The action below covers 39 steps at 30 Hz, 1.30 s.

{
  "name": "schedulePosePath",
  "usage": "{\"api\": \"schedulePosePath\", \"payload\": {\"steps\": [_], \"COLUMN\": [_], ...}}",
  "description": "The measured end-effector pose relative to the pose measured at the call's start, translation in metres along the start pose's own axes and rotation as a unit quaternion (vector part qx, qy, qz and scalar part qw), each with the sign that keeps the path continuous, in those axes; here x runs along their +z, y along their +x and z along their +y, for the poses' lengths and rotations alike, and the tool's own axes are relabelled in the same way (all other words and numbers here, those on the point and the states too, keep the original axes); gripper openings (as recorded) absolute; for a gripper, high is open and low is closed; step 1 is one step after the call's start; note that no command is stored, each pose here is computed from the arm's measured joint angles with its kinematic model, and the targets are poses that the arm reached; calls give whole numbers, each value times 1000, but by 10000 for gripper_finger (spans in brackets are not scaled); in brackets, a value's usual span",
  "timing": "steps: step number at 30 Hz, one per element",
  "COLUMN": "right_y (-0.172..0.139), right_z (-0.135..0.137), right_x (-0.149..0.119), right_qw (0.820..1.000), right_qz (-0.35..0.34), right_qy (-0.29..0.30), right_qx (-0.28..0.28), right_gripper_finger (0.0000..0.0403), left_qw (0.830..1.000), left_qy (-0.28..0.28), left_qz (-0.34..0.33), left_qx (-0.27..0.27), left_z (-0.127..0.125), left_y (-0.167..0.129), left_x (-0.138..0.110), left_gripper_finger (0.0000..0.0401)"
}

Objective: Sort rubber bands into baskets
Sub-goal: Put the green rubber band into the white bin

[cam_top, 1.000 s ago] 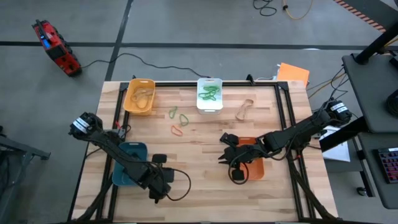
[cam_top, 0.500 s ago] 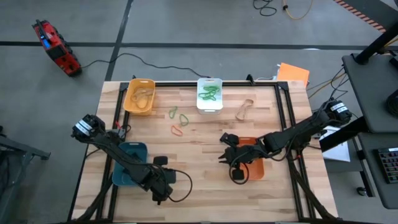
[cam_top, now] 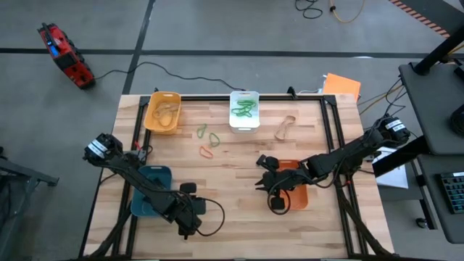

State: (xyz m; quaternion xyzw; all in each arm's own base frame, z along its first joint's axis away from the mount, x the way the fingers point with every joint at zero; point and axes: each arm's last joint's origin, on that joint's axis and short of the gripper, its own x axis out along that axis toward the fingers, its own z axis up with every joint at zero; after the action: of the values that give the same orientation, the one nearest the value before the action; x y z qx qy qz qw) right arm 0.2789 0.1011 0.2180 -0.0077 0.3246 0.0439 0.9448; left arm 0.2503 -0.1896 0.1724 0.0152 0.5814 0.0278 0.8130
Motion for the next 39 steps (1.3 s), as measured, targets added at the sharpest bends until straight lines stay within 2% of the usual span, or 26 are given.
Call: {"api": "schedulePosePath", "payload": {"steps": [14,23,39], "right_y": [0,0,0], "right_z": [0,0,0], "right_x": [0,0,0], "right_qw": [1000,1000,1000], "right_qz": [1,2,2], "right_qy": [-2,2,11], "right_qx": [0,0,0], "right_gripper_finger": [58,58,58], "left_qw": [1000,999,998], "left_qy": [-6,-24,-44], "left_qz": [-4,21,31], "left_qx": [-4,-18,-9], "left_z": [-3,-3,-1], "left_y": [6,6,8], "left_x": [1,-1,-5], "left_gripper_finger": [125,125,125]}}
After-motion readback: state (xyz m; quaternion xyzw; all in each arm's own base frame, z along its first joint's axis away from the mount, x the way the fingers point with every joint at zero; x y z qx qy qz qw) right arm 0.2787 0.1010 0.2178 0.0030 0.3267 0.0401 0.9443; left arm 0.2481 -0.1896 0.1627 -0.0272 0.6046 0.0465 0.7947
